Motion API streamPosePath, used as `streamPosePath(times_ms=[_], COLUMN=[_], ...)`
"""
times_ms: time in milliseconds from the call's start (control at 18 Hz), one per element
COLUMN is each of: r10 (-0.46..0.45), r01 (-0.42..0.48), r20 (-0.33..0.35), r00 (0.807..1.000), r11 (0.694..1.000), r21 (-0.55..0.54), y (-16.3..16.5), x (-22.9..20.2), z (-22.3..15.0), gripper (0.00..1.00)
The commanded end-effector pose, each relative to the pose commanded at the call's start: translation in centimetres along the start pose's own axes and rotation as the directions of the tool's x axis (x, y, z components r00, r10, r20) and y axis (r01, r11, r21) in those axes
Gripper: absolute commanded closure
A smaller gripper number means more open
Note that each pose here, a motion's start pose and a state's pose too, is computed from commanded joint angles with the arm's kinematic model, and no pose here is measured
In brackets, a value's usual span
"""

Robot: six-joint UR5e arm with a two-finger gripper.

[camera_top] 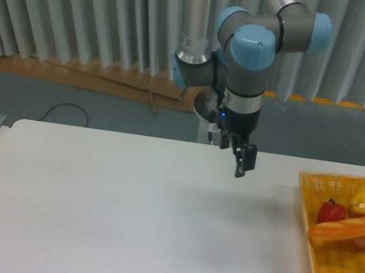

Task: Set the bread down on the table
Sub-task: 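Move the gripper toward the yellow basket above the orange bread loaf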

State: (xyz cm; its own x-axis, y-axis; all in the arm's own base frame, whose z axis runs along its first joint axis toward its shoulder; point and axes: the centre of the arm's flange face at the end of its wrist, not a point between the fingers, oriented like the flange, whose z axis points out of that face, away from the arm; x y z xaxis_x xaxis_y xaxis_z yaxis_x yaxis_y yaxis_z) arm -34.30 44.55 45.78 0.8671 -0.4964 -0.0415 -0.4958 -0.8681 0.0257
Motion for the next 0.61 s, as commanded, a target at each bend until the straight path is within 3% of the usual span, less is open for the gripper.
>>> streamPosePath(times_ms=[611], r10=[-0.017], r01=[0.017], r20=[-0.002], r00=[1.000], r11=[1.000], r21=[-0.017], y=[4.3], x=[-1.6], z=[0.1], gripper=[0.00])
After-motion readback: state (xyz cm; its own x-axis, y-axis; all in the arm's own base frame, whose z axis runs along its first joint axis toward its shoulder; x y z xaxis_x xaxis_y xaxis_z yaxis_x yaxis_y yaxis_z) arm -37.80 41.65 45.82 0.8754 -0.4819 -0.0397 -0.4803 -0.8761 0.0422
